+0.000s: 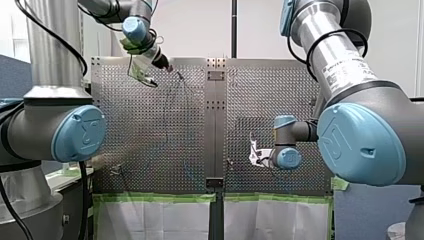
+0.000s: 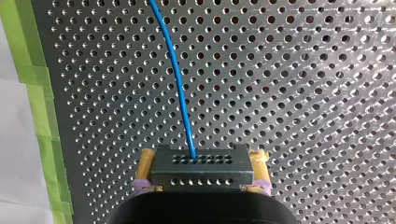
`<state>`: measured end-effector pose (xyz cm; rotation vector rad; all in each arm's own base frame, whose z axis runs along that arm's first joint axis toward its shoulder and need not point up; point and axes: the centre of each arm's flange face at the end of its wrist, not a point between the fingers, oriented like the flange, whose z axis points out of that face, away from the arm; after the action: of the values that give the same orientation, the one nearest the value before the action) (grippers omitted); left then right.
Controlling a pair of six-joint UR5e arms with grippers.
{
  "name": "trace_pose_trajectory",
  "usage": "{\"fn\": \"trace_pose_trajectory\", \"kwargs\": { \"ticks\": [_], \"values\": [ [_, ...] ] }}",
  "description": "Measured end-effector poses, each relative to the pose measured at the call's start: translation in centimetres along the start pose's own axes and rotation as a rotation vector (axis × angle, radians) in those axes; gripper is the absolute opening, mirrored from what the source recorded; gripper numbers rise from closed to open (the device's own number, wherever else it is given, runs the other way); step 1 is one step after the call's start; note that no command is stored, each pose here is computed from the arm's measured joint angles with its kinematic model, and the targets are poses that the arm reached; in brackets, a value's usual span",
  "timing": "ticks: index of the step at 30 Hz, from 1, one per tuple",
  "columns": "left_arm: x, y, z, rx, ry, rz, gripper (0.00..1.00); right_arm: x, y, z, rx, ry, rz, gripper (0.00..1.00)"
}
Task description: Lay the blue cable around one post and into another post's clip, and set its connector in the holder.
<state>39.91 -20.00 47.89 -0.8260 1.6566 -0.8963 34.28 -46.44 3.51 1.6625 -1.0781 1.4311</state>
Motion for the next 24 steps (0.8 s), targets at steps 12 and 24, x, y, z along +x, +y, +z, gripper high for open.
{"fn": "trace_pose_trajectory", "kwargs": {
  "ticks": [12, 24],
  "values": [
    [0.5, 1.9, -2.0, 0.026, -0.091, 0.111, 1.0, 0.0, -0.2, -0.1, 0.004, -0.001, -0.003, 0.01],
    [2.1, 6.5, -1.3, -0.125, -0.104, 0.247, 1.0, 0.0, -0.3, -0.1, 0.005, -0.001, -0.004, 0.01]
  ]
}}
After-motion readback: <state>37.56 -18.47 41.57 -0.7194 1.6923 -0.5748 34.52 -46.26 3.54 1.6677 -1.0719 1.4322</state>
